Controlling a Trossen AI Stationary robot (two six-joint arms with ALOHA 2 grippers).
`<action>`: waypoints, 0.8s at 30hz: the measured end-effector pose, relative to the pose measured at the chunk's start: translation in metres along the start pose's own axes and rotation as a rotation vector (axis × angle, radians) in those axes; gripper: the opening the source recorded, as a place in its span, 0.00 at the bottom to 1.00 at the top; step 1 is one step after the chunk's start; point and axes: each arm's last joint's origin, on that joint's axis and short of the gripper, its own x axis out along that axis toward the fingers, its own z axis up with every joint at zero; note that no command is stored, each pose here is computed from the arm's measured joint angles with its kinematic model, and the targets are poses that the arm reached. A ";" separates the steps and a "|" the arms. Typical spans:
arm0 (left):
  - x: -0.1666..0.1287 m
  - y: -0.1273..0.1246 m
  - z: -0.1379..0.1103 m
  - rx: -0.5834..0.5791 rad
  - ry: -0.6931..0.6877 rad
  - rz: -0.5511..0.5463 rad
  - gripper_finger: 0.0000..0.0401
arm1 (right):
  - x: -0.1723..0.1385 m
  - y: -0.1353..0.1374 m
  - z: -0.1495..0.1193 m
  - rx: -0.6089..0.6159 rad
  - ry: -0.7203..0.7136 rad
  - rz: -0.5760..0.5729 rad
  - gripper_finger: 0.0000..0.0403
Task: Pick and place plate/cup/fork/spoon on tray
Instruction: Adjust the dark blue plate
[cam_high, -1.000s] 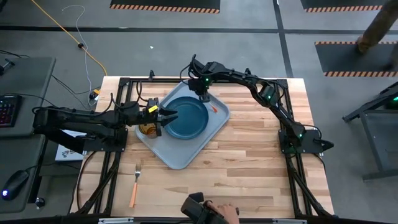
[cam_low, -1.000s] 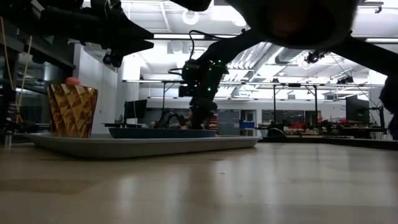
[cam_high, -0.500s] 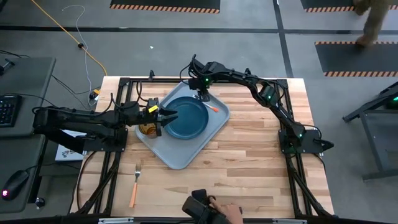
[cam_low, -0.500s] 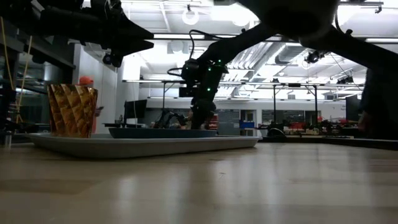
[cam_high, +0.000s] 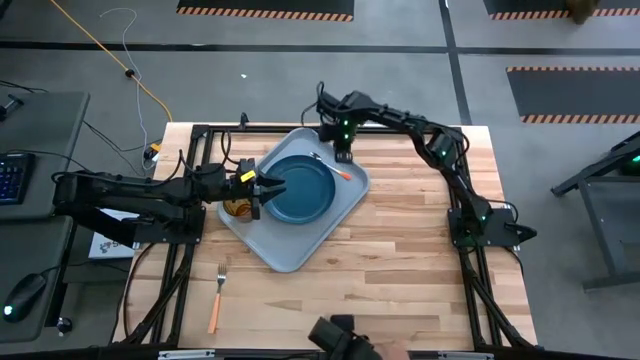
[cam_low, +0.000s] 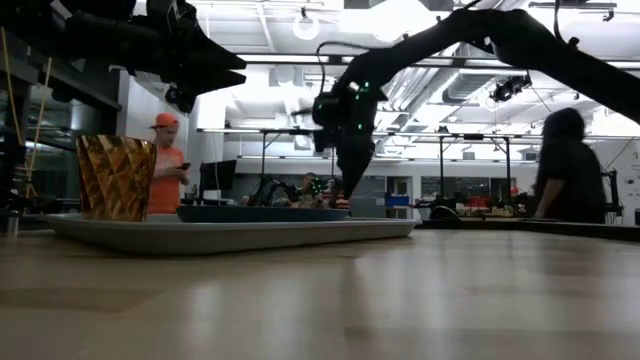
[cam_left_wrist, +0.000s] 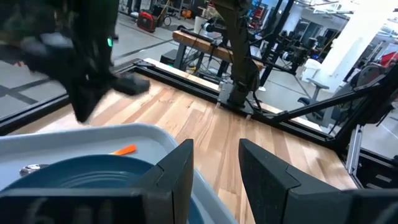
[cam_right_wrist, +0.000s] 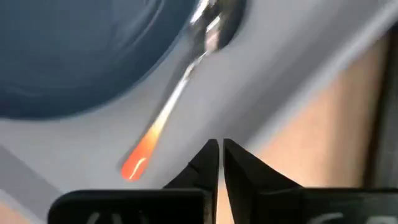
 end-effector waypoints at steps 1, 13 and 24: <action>0.000 0.000 0.000 0.000 0.000 0.000 0.29 | 0.008 0.003 -0.002 -0.010 0.021 0.009 0.03; 0.000 0.000 0.001 0.000 -0.012 -0.003 0.29 | 0.038 0.036 0.010 -0.125 0.052 -0.021 0.00; 0.000 0.000 0.001 -0.001 -0.016 -0.004 0.29 | 0.039 0.073 0.024 -0.199 0.072 0.007 0.00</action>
